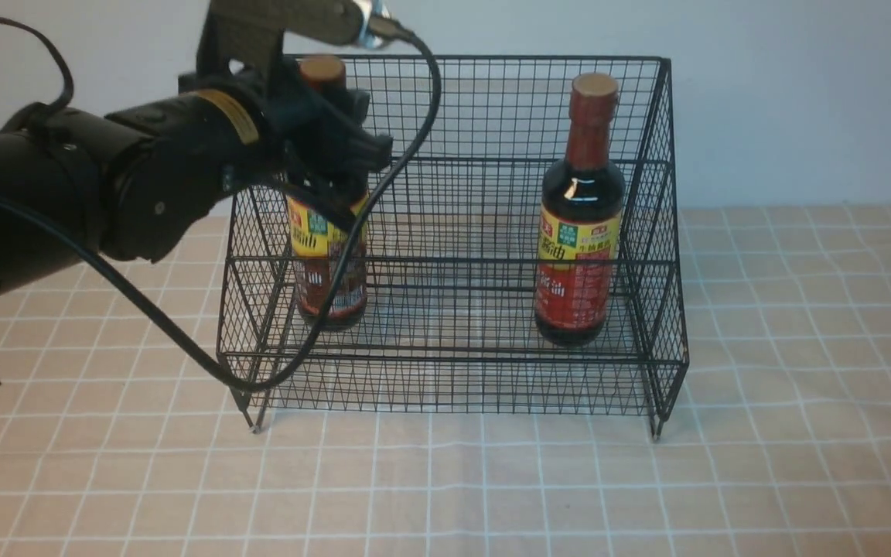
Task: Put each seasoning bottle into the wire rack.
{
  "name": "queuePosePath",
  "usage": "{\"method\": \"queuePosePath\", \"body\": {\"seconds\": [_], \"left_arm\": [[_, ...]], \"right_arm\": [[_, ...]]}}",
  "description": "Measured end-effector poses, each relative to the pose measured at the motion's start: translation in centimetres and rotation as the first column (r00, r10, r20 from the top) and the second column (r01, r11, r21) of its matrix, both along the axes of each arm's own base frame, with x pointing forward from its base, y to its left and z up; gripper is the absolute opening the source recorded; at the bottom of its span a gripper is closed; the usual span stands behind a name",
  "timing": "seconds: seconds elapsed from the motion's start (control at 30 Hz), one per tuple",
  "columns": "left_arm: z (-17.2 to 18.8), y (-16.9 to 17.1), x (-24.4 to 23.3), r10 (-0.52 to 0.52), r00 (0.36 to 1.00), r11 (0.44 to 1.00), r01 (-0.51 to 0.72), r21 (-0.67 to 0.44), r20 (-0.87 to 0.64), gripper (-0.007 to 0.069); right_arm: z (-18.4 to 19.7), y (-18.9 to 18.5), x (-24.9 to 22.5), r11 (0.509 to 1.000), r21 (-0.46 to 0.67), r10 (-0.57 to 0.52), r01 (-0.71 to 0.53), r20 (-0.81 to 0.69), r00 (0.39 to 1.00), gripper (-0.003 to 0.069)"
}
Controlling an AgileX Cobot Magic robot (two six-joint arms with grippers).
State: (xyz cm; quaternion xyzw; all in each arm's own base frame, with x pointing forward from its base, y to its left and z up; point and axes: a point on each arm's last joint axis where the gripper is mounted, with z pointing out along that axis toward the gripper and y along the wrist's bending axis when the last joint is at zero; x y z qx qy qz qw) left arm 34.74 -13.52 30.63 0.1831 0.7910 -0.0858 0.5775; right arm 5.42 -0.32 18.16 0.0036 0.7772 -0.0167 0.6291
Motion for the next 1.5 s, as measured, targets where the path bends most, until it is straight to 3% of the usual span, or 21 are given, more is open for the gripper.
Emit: {"method": "queuePosePath", "body": {"seconds": [0.5,0.83,1.1,1.23,1.27,1.3,1.37,1.5], "left_arm": [[-0.4,-0.2,0.6,0.007,1.0,1.0,-0.007,-0.008,-0.021,0.0259],[2.1,0.7,-1.4,0.022,0.999,1.0,-0.022,-0.003,-0.04,0.0459],[6.8,2.4,-5.4,0.037,0.999,0.999,-0.037,-0.018,0.002,0.0459],[9.7,4.1,-9.4,0.057,0.998,0.998,-0.057,-0.009,-0.017,0.0362],[10.2,4.6,-10.4,0.063,0.998,0.998,-0.063,-0.003,-0.031,0.0314],[11.2,5.7,-13.0,0.078,0.995,0.997,-0.077,0.012,-0.067,0.0206],[11.7,6.5,-14.9,0.088,0.992,0.996,-0.087,0.022,-0.092,0.0103],[12.4,8.5,-19.7,0.109,0.984,0.994,-0.107,0.021,-0.142,0.0003]], "right_arm": [[0.0,0.0,0.0,1.0,-0.003,0.001,-0.001,0.0,1.0,-0.0014],[0.0,0.0,0.0,1.0,-0.004,0.001,-0.001,0.0,1.0,-0.0014],[0.0,0.0,0.0,1.0,-0.004,0.001,-0.001,0.0,1.0,-0.0014],[0.0,0.0,0.0,1.0,-0.004,0.001,-0.001,0.0,1.0,-0.0014],[0.0,0.0,0.0,1.0,-0.004,0.001,-0.001,0.0,1.0,-0.0014],[0.0,0.0,0.0,1.0,-0.004,0.001,-0.001,0.0,1.0,-0.0014],[0.0,0.0,0.0,1.0,-0.004,0.001,-0.001,0.0,1.0,-0.0014],[0.0,0.0,0.0,1.0,-0.004,0.001,-0.001,0.0,1.0,-0.0014]]}}
